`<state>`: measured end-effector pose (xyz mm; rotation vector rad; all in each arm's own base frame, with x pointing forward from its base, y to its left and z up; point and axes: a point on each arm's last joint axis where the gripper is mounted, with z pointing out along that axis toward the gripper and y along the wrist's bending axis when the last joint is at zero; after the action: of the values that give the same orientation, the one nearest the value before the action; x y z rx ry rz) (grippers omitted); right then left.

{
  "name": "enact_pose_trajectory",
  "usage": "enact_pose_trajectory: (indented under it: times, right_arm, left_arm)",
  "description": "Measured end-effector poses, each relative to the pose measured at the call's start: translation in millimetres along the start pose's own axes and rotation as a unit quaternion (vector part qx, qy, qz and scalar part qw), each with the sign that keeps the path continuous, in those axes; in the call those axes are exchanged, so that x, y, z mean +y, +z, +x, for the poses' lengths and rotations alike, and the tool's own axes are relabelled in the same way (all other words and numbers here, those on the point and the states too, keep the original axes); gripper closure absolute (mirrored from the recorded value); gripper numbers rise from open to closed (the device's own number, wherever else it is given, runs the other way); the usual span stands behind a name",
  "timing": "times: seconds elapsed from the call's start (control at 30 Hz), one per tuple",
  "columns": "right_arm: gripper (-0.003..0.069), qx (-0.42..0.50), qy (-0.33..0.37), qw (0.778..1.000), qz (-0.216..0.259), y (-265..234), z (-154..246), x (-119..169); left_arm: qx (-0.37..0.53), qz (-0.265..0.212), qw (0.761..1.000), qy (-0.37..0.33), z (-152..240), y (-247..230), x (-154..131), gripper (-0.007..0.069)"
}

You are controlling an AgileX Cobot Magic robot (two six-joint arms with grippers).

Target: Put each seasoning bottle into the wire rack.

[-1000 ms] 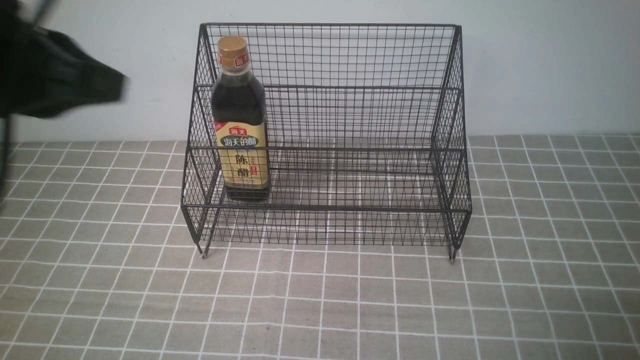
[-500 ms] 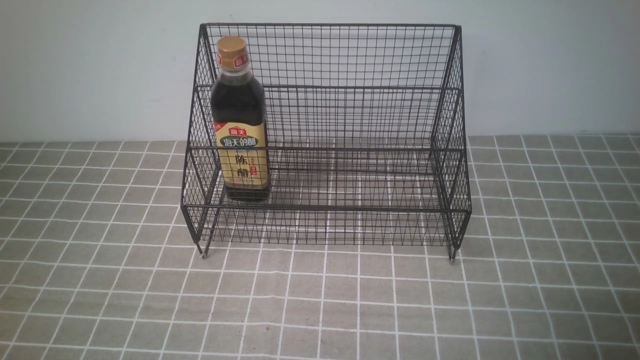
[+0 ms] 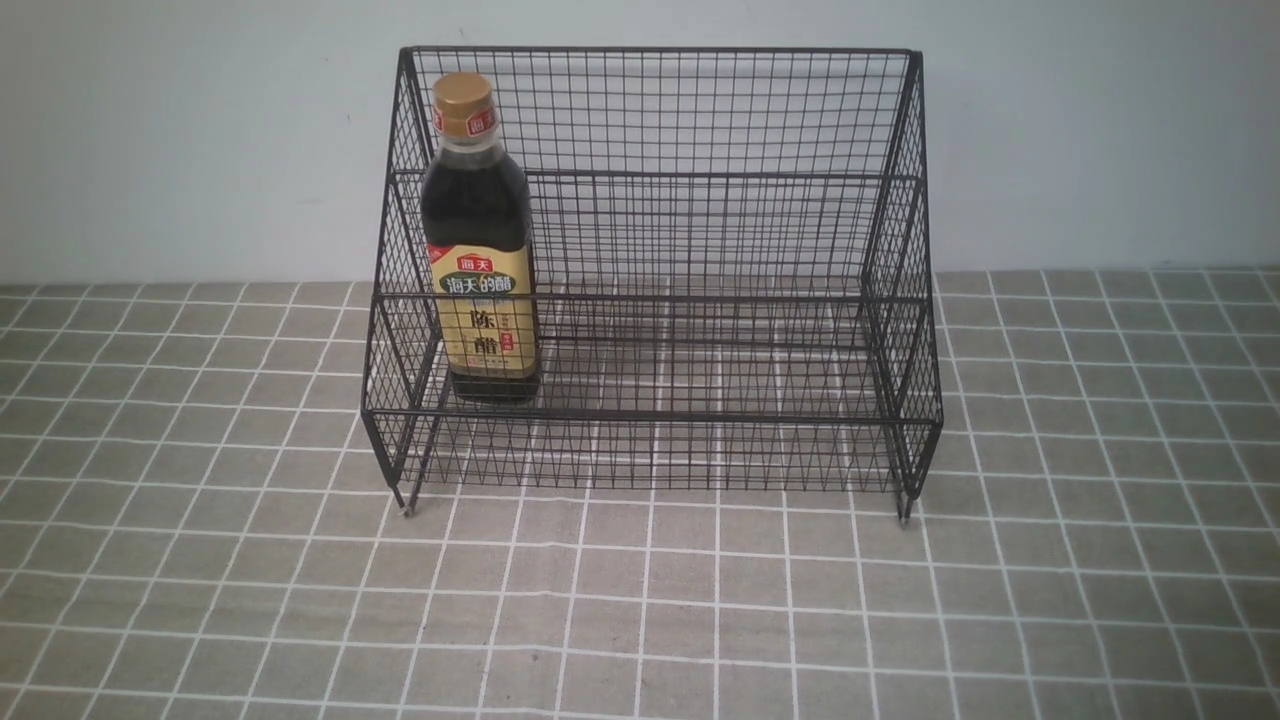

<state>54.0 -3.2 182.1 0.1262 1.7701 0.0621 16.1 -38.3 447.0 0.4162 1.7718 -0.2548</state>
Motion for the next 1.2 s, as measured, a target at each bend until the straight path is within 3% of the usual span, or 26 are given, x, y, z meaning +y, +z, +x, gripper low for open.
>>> enact_pose_trajectory:
  times: [0.23,0.37,0.6,0.7,0.9,1.2]
  right_arm:
    - [0.0671,0.000,0.000,1.000,0.000,0,0,0]
    - [0.0671,0.000,0.000,1.000,0.000,0,0,0]
    - [0.0671,0.000,0.000,1.000,0.000,0,0,0]
    - [0.0671,0.000,0.000,1.000,0.000,0,0,0]
    - [0.0671,0.000,0.000,1.000,0.000,0,0,0]
    - [0.0671,0.000,0.000,1.000,0.000,0,0,0]
  left_arm:
    - [0.026,-0.054,0.998,-0.018,11,4,11,0.0631]
    - [0.011,-0.107,0.994,-0.031,32,14,22,0.0631]
    - [-0.018,-0.177,0.984,-0.027,134,46,33,0.0631]
    - [0.006,-0.187,0.982,-0.037,186,60,34,0.0631]
    - [0.045,-0.203,0.976,-0.063,250,77,36,0.0631]
    - [0.046,-0.206,0.975,-0.063,266,83,37,0.0631]
